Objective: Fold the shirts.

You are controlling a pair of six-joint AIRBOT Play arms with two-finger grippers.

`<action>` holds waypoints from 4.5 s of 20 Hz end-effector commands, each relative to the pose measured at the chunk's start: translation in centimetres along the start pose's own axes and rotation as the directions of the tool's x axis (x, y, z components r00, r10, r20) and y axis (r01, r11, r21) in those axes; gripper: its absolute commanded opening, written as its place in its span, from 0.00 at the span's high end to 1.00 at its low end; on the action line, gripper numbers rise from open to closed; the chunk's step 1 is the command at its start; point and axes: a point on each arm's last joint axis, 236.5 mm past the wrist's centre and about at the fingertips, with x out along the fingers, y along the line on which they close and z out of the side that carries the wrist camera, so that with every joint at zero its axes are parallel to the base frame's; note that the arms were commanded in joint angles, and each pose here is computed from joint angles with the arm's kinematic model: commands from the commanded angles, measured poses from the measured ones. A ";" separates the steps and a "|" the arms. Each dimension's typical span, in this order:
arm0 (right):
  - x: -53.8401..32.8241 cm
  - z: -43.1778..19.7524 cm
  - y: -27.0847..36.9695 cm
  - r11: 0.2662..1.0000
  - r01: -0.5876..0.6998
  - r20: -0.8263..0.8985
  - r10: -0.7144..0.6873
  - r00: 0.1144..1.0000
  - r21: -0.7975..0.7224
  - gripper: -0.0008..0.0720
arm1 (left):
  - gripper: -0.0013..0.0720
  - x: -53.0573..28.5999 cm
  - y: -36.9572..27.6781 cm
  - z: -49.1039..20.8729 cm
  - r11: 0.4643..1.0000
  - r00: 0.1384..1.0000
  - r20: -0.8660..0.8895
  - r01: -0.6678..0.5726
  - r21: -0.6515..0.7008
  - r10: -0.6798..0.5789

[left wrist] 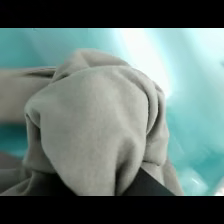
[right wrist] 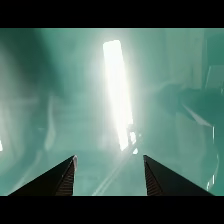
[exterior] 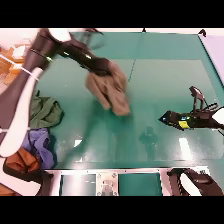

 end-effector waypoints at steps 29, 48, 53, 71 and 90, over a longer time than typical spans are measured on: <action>12.0 -12.6 5.9 0.910 -0.355 -0.365 0.412 0.835 0.216 0.89 | 0.02 7.8 11.2 -10.7 0.872 0.989 0.016 0.138 -0.469 -0.148; 3.0 4.9 -8.6 0.961 -0.012 -0.129 0.050 0.990 0.276 0.96 | 0.02 14.3 4.0 -13.5 0.940 0.985 -0.080 0.121 -0.319 -0.154; 3.0 5.1 -8.7 0.962 -0.011 -0.122 0.047 0.991 0.274 0.96 | 0.93 15.7 1.2 -18.0 0.955 0.946 -0.249 0.142 -0.261 -0.209; -45.4 11.3 18.6 0.865 0.142 0.819 0.386 0.424 -0.482 0.96 | 0.94 -39.1 -14.4 2.7 0.868 0.609 0.792 -0.415 0.271 0.044; 3.7 12.5 -4.2 0.945 -0.290 0.282 0.240 0.929 0.149 0.96 | 0.94 3.7 18.7 -9.2 0.925 0.927 -0.039 -0.376 -0.050 0.374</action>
